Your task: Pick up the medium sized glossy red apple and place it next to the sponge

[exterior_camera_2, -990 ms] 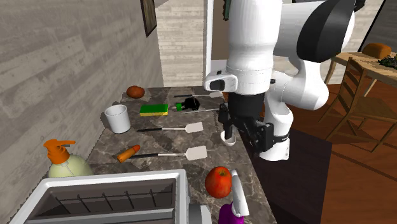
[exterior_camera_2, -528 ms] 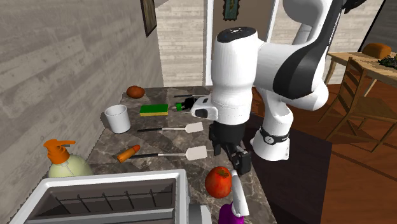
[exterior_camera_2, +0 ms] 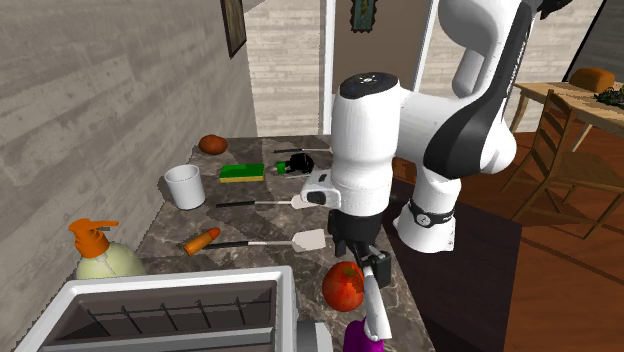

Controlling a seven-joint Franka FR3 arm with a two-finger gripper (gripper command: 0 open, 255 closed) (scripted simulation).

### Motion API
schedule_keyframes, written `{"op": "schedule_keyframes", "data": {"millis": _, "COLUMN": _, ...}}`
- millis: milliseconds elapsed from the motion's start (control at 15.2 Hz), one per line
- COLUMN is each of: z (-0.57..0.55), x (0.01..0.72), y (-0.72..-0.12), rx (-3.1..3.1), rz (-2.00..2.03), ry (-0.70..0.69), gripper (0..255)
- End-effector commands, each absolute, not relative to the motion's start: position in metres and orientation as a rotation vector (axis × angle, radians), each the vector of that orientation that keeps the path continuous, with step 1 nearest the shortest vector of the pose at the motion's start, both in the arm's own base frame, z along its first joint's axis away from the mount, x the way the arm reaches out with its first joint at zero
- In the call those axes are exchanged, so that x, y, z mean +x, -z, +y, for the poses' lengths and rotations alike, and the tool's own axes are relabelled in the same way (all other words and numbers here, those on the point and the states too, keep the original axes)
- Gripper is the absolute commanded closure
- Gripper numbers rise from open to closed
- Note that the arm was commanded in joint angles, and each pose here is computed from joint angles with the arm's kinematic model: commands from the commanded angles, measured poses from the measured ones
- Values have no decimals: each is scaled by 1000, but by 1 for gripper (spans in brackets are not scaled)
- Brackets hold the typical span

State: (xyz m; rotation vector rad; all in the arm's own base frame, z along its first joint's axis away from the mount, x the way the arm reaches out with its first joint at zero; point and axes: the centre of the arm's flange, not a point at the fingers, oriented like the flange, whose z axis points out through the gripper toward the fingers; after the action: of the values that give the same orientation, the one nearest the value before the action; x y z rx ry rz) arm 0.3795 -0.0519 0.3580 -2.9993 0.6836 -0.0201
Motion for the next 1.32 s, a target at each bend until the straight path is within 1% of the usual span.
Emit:
{"op": "schedule_keyframes", "data": {"millis": 0, "z": -52, "x": 380, "y": -357, "rx": -2999, "rz": 684, "ry": 21, "gripper": 0}}
{"op": "schedule_keyframes", "data": {"millis": 264, "z": -52, "x": 380, "y": -357, "rx": -2999, "rz": 684, "ry": 21, "gripper": 0}}
{"op": "schedule_keyframes", "data": {"millis": 330, "z": -52, "x": 380, "y": -357, "rx": -2999, "rz": 684, "ry": 21, "gripper": 255}}
{"op": "schedule_keyframes", "data": {"millis": 924, "z": -52, "x": 380, "y": -357, "rx": -2999, "rz": 684, "ry": 21, "gripper": 255}}
{"op": "schedule_keyframes", "data": {"millis": 1254, "z": -52, "x": 380, "y": -384, "rx": -2999, "rz": 684, "ry": 21, "gripper": 255}}
